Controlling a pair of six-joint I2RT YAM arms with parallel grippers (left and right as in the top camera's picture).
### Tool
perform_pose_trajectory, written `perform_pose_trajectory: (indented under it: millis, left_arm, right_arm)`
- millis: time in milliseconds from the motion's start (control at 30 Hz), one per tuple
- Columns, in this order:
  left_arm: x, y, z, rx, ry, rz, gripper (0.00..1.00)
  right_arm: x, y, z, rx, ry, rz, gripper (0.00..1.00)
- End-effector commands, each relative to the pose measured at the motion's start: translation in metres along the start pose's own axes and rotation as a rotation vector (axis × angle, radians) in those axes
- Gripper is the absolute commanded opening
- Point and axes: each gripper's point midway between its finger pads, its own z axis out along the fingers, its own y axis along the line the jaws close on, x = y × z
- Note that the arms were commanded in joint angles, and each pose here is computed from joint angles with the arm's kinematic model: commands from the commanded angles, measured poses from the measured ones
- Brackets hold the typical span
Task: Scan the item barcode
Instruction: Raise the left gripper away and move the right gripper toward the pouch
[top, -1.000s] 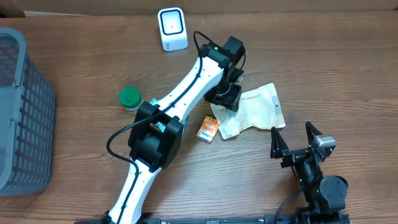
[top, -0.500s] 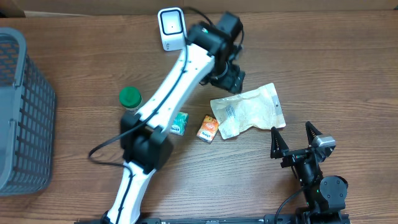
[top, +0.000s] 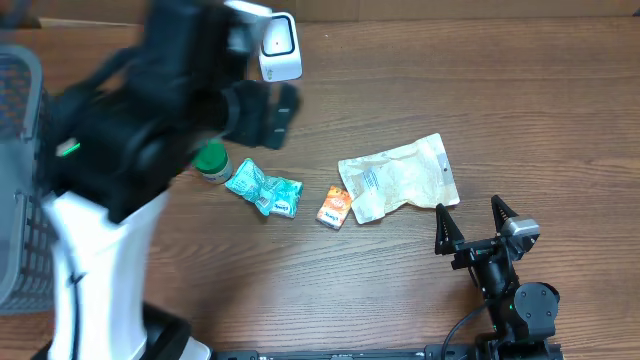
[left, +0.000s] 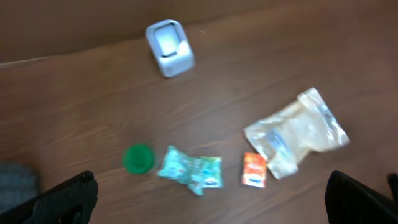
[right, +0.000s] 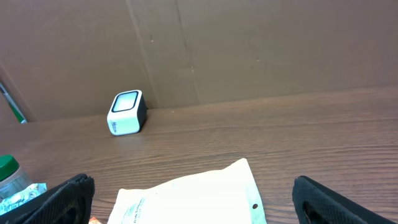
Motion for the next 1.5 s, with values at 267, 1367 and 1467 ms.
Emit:
perform_pose_trajectory:
  millis: [267,1367,1467]
  left_arm:
    - [0.004,0.069,-0.009,-0.154,-0.005,-0.134,0.99]
    - [0.021,-0.028,0.155,0.157,0.342,0.065,0.99]
    - [0.027,-0.035,0.167,0.163,0.374,0.075,0.99]
  right_arm:
    - [0.002,0.0,0.0,0.002,-0.001,0.002,1.0]
    - [0.002,0.0,0.0,0.002,-0.001,0.002,1.0]
    - [-0.001,0.0,0.0,-0.003,-0.016,0.001,1.0]
